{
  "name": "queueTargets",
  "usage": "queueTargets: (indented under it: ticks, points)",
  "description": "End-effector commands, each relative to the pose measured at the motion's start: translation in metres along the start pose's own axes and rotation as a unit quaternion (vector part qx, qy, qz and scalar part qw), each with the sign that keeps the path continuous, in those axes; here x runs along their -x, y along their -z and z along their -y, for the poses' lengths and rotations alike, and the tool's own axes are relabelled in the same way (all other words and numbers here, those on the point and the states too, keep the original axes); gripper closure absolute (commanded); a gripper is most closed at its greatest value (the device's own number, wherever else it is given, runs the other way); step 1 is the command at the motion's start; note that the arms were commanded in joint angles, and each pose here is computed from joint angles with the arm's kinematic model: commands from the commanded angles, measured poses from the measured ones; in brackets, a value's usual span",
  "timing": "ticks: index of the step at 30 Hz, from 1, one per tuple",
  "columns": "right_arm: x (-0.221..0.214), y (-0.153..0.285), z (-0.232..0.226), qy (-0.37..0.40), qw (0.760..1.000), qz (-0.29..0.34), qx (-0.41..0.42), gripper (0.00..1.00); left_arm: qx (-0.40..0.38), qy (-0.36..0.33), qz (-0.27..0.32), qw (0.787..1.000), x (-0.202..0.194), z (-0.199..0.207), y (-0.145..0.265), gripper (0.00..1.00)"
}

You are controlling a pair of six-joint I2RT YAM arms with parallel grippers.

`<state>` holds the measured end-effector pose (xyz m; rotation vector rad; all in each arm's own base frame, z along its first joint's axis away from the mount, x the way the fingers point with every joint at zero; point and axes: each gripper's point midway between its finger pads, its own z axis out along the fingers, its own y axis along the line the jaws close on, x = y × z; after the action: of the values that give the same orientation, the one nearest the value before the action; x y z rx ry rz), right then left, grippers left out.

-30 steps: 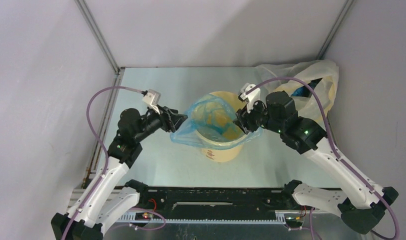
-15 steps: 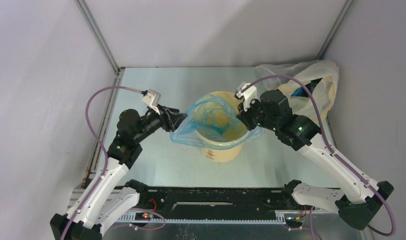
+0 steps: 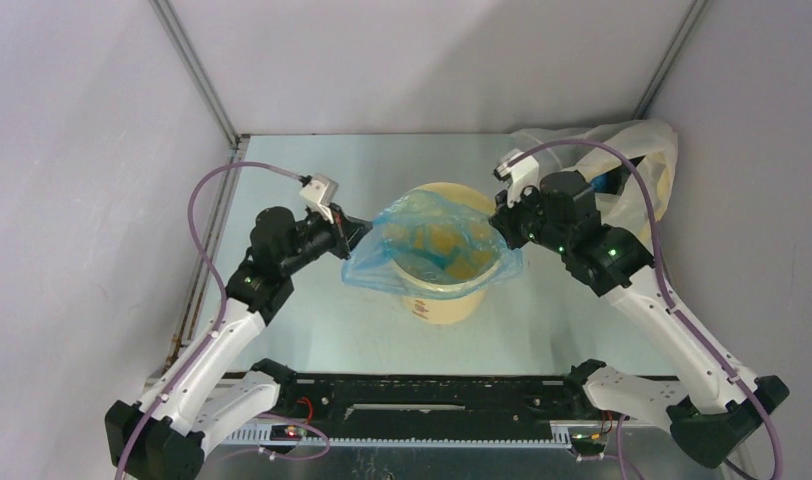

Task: Put the trash bags into the trash bin

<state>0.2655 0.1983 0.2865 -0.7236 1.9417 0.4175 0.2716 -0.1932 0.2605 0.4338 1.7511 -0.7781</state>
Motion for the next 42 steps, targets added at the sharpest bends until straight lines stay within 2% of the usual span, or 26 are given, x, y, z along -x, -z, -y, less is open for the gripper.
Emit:
queueTargets:
  ticks: [1, 8, 22, 32, 42]
  points:
    - [0.033, 0.017, 0.019, -0.044, 0.997, 0.058, -0.026, 1.00, 0.017, -0.022, 0.026, 0.999, 0.028, -0.002, 0.000, 1.00]
    - [0.034, 0.011, 0.042, -0.089, 0.993, 0.062, -0.047, 1.00, 0.030, -0.026, 0.036, 0.999, 0.047, -0.007, -0.009, 1.00]
    - [0.011, -0.027, 0.092, -0.154, 0.981, 0.025, -0.116, 1.00, 0.043, 0.011, -0.001, 0.999, 0.047, -0.026, -0.059, 1.00]
    - [-0.011, -0.055, 0.105, -0.184, 0.976, -0.013, -0.114, 1.00, 0.036, 0.036, -0.026, 0.998, 0.040, -0.034, -0.090, 0.98]
    - [-0.018, -0.073, 0.098, -0.202, 0.976, -0.025, -0.075, 1.00, 0.008, 0.068, -0.030, 0.997, 0.042, -0.033, -0.113, 0.90]
